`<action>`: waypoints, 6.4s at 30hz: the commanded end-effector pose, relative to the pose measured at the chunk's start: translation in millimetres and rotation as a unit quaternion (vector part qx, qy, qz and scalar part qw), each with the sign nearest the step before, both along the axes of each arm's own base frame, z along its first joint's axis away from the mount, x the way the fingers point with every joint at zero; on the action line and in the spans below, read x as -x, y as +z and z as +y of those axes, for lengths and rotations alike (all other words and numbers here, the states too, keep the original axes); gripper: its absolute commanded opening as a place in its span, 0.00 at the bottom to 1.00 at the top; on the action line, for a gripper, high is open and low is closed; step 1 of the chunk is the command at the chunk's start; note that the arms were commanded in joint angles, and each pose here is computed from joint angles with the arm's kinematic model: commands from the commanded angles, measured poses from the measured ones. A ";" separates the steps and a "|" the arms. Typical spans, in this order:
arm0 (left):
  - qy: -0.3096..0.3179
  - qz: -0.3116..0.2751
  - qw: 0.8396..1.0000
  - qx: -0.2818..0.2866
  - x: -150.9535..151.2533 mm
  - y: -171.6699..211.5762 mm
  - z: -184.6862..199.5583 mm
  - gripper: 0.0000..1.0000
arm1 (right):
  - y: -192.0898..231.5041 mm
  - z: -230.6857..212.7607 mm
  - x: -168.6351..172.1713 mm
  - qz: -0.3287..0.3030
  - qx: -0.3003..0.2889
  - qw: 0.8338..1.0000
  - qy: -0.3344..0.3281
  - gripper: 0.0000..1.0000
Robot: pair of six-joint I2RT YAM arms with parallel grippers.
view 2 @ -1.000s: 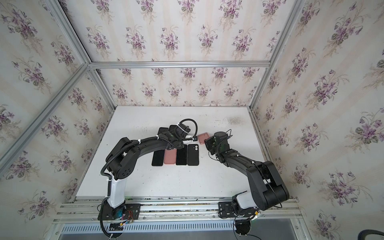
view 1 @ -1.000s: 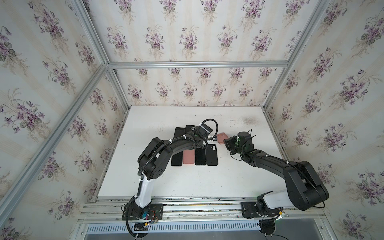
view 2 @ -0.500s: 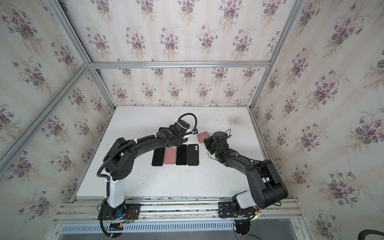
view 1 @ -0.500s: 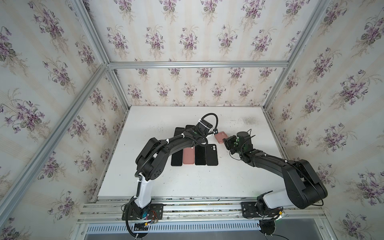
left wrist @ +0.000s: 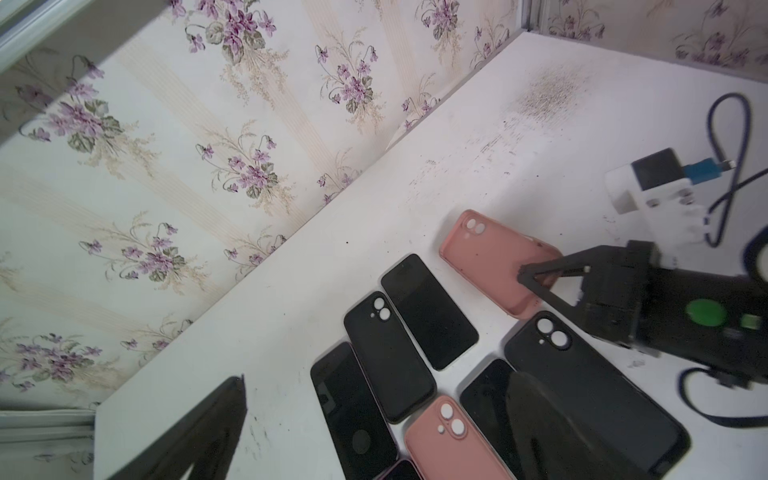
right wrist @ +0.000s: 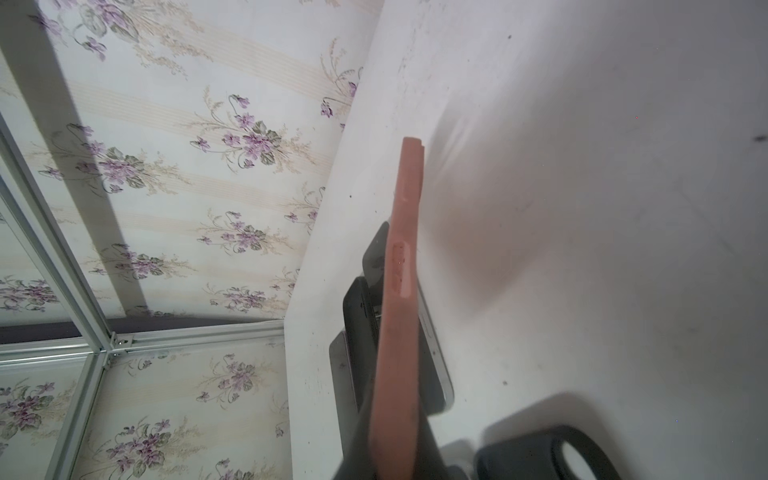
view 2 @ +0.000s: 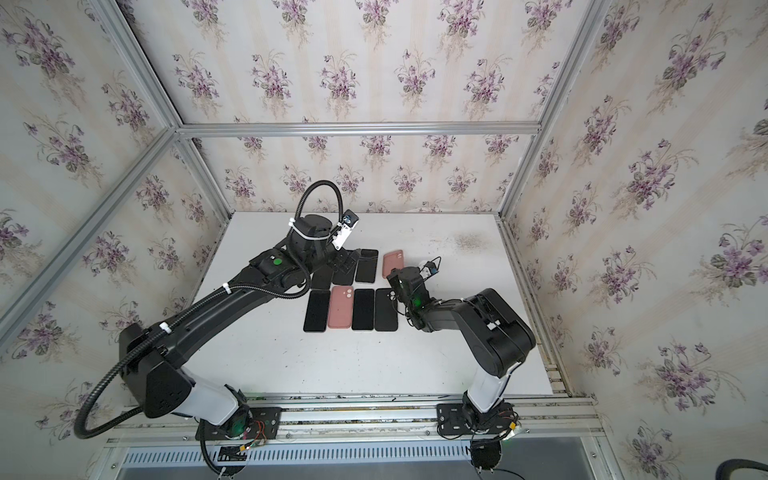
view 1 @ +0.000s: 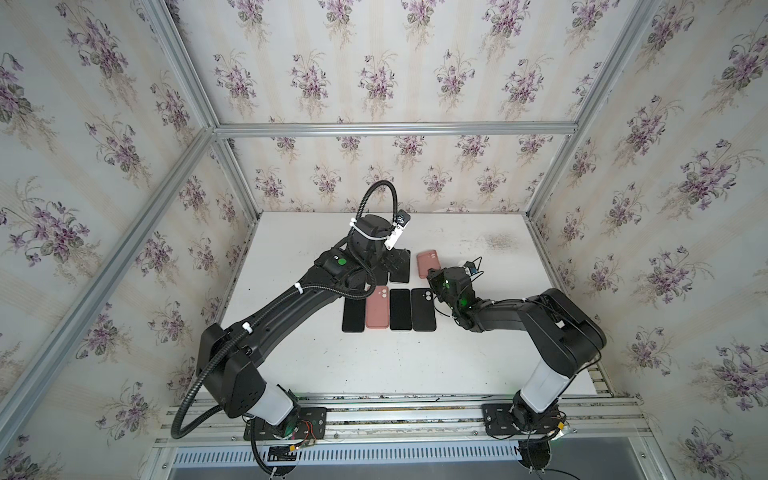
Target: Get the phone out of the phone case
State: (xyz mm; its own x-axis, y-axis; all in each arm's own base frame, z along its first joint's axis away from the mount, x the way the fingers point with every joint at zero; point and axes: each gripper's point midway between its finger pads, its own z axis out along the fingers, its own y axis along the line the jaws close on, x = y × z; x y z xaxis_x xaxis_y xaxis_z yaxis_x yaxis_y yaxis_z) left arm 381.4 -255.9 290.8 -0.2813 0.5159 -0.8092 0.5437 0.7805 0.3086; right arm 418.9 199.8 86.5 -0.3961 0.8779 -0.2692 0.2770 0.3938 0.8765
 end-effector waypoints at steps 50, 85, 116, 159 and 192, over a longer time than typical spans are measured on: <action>0.059 0.073 0.994 0.057 35.1 -18.7 50.2 1.00 | -15.7 11.8 7.3 -0.007 0.018 0.998 -0.052 0.20; 0.068 0.081 0.991 0.082 48.1 -13.0 59.1 1.00 | 8.4 21.1 34.5 0.063 0.035 0.996 0.059 0.72; 0.103 0.061 0.987 0.104 67.1 1.8 91.7 1.00 | -16.8 10.1 17.0 0.098 0.035 0.992 0.073 0.73; 0.358 -0.089 0.900 0.232 38.2 -112.0 308.4 1.00 | 34.8 -209.5 119.9 -0.033 0.583 0.811 0.024 1.00; 0.230 -0.080 0.951 0.192 -3.1 -146.0 246.9 1.00 | 12.9 -220.8 34.5 -0.090 0.575 0.813 0.014 1.00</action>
